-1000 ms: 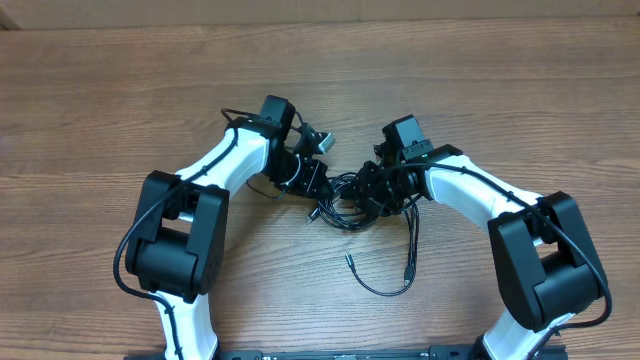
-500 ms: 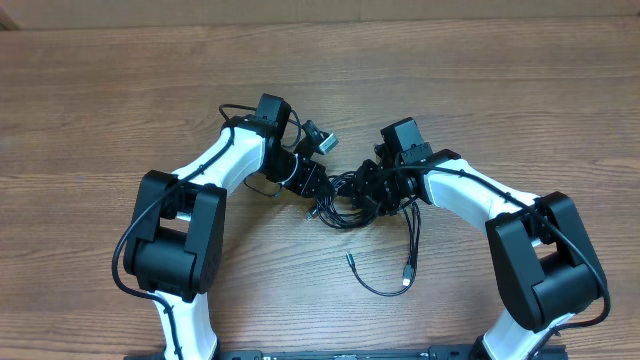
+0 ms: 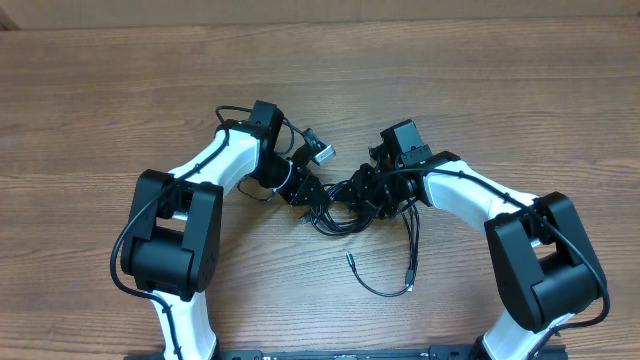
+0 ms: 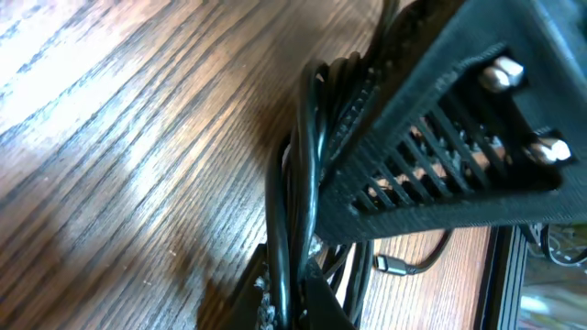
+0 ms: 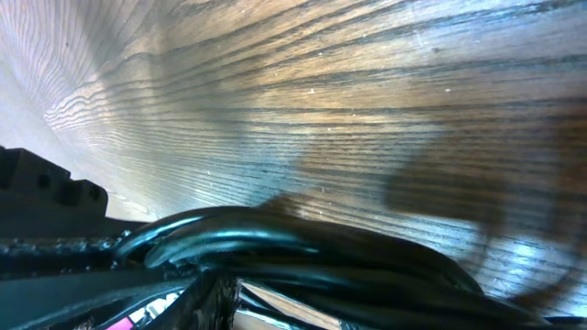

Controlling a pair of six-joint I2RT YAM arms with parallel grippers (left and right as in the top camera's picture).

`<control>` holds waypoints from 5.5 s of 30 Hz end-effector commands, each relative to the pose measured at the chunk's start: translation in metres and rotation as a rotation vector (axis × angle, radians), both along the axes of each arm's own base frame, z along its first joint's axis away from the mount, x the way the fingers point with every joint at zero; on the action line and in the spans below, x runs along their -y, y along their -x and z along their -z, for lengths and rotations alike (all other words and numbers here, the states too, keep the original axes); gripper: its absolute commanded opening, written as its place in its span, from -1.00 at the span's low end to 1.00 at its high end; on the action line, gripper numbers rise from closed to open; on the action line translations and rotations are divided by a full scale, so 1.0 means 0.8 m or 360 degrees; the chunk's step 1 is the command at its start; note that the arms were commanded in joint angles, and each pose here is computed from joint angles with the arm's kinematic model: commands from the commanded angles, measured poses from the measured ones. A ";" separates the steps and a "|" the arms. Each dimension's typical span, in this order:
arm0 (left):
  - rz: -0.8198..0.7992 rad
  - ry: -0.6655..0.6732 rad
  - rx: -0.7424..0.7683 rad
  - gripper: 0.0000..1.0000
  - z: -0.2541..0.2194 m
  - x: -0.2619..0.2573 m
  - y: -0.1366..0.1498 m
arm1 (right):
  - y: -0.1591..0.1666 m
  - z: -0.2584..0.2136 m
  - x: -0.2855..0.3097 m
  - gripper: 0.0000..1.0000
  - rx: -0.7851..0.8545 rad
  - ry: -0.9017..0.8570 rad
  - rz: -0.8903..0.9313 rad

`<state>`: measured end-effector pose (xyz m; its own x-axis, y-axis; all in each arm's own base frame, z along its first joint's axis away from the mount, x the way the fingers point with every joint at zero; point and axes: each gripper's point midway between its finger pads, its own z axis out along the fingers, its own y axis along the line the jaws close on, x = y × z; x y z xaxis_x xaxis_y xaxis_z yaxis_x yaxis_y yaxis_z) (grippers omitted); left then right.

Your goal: Untangle cables

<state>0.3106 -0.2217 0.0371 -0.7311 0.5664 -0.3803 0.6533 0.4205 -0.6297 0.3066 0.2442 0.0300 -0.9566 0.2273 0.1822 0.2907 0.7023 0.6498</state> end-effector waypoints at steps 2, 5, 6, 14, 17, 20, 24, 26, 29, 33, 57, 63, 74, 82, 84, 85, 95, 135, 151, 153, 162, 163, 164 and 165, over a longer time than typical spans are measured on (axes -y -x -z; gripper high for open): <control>0.0130 0.0235 -0.0023 -0.92 -0.015 0.022 0.024 | -0.015 -0.007 -0.002 -0.29 0.0099 0.0086 0.0082; 0.0130 0.0232 -0.0026 -0.92 -0.015 0.022 0.024 | -0.016 -0.014 -0.016 -0.29 0.0147 0.0031 0.0042; 0.0132 0.0232 -0.0027 -0.92 -0.015 0.022 0.025 | -0.017 -0.017 -0.019 -0.30 0.0153 -0.0002 0.0030; 0.0200 0.0283 -0.0016 -0.92 -0.020 0.021 0.035 | -0.034 -0.033 -0.027 -0.28 0.0280 -0.0107 -0.0004; 0.0193 0.0280 -0.0016 -0.92 -0.020 0.020 0.034 | -0.040 -0.027 -0.020 -0.13 0.0303 -0.0035 0.0034; 0.0182 0.0282 -0.0015 -0.92 -0.020 0.018 0.032 | -0.042 -0.023 -0.015 -0.09 0.0308 0.0005 0.0057; 0.0171 0.0279 -0.0024 -0.92 -0.020 0.017 0.031 | -0.055 -0.028 -0.021 -0.12 0.0342 0.0001 0.0149; 0.0170 0.0278 -0.0025 -0.92 -0.020 0.017 0.031 | -0.059 -0.024 -0.021 -0.12 0.0343 0.0061 0.0229; 0.0167 0.0275 -0.0028 -0.92 -0.020 0.017 0.031 | -0.061 -0.016 -0.023 -0.12 0.0379 0.0196 0.0337; 0.0167 0.0276 -0.0029 -0.92 -0.020 0.017 0.031 | -0.060 -0.012 -0.037 -0.15 0.0532 0.0368 0.0401; 0.0132 0.0087 -0.0044 -0.92 -0.001 0.003 0.028 | -0.075 0.032 -0.076 -0.22 0.0629 0.0376 0.0602; 0.0132 0.0065 -0.0041 -0.92 0.002 0.001 0.028 | -0.070 0.027 -0.084 -0.93 0.0674 0.0348 0.0438; -0.0004 -0.0172 -0.0024 -0.92 0.025 -0.015 0.008 | -0.059 -0.055 -0.049 -0.92 0.0652 0.0200 0.0216; -0.0004 -0.0177 -0.0011 -0.92 0.025 -0.016 0.006 | -0.027 -0.080 -0.031 -0.93 0.0466 -0.0001 0.0020; -0.0018 -0.0179 -0.0016 -0.92 0.025 -0.015 0.005 | -0.020 -0.088 -0.033 -0.93 0.0413 -0.0103 -0.0027; -0.0031 -0.0181 -0.0023 -0.92 0.025 -0.015 0.004 | -0.017 -0.092 -0.034 -0.92 0.0386 -0.0159 -0.0044; -0.0037 -0.0237 -0.0019 -0.91 0.031 -0.021 0.004 | -0.043 -0.113 0.008 -0.93 0.0329 -0.0352 0.0059; 0.0022 0.0203 -0.0001 -0.91 -0.033 -0.013 -0.002 | -0.011 -0.094 0.062 -0.55 0.0073 -0.0330 0.0062; -0.0013 0.0193 -0.0123 -0.92 -0.031 -0.006 0.012 | -0.013 -0.040 0.026 -0.48 0.0013 0.0272 0.0480; -0.0010 0.0191 -0.0133 -0.92 -0.030 -0.004 0.014 | -0.014 -0.040 0.023 -0.48 0.0026 0.0285 0.0507; 0.0040 0.0178 -0.0161 -0.92 -0.027 0.007 0.027 | -0.018 -0.043 0.003 -0.49 0.0100 0.0251 0.0469; 0.0045 0.0174 -0.0161 -0.91 -0.027 0.008 0.028 | -0.018 -0.043 0.003 -0.49 0.0099 0.0251 0.0467; 0.0050 0.0173 -0.0161 -0.92 -0.027 0.009 0.029 | -0.017 -0.043 0.002 -0.49 0.0093 0.0243 0.0461; 0.0053 0.0168 -0.0159 -0.91 -0.026 0.009 0.030 | -0.014 -0.044 -0.001 -0.49 0.0080 0.0224 0.0446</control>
